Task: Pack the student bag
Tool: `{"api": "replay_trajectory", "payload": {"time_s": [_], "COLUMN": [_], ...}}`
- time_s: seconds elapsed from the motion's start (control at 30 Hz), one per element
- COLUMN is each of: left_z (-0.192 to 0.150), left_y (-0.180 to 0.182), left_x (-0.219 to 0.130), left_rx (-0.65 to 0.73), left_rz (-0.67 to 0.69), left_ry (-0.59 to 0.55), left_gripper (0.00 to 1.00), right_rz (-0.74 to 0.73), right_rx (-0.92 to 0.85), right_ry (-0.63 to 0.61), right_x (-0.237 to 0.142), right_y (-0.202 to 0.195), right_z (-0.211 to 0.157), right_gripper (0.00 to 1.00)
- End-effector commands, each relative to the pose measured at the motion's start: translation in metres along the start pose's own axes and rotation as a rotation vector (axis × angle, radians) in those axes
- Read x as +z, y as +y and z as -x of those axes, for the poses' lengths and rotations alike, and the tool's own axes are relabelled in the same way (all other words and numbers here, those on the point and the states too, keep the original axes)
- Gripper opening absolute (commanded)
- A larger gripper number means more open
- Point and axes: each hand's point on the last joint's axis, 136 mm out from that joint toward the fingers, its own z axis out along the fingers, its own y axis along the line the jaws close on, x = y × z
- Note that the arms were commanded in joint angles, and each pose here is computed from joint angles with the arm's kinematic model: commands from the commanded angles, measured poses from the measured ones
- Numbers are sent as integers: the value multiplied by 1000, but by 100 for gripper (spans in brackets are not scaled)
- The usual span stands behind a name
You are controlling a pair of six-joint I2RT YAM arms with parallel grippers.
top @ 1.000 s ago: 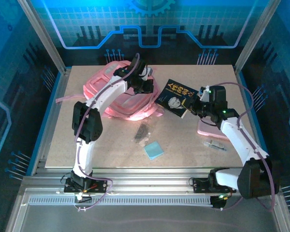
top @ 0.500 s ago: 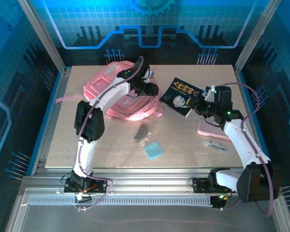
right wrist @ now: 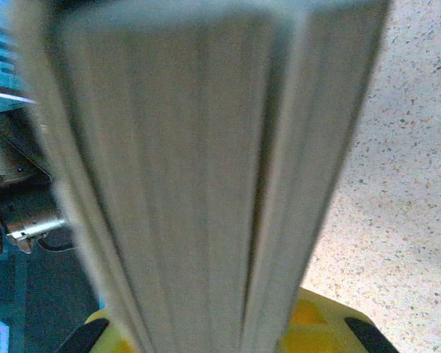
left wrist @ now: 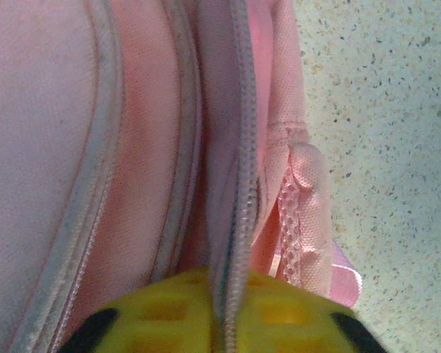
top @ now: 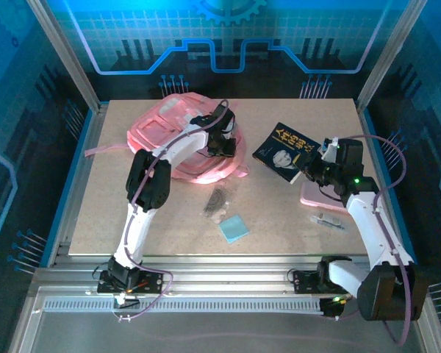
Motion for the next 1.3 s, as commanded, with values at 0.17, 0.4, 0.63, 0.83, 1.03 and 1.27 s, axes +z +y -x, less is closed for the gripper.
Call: {"api": "replay_trajectory", "payload": {"time_s": [0.17,0.4,0.63,0.83,1.03,1.27], "left_z": [21,22,24,29,31,35], "left_y": [-10,-5,-6,-6,-4,-14], "left_x": [-33,-27,-34,-38,-35,-60], "left_rx": [-27,-55,-80,-117,-127,-125], "left_rz": [-41,-44,-62,-97,-98,-130], "left_ry": [-72,-69,-74,-93,-101,-113], "left_gripper": [44,7,45,22,0,0], "right_rz": [90,84,86,87,80,103], "right_rx": [-48,-51,-48,-56,-64,-92], "right_ry": [-16,-14,-5,4,6,19], "right_x": [-4,-5,-2,2,2,5], "right_y": [17,14,14,15,15,27], "right_z": [6,3,2,0,-2,-4], "right_gripper": [0,0,0,0,0,0]}}
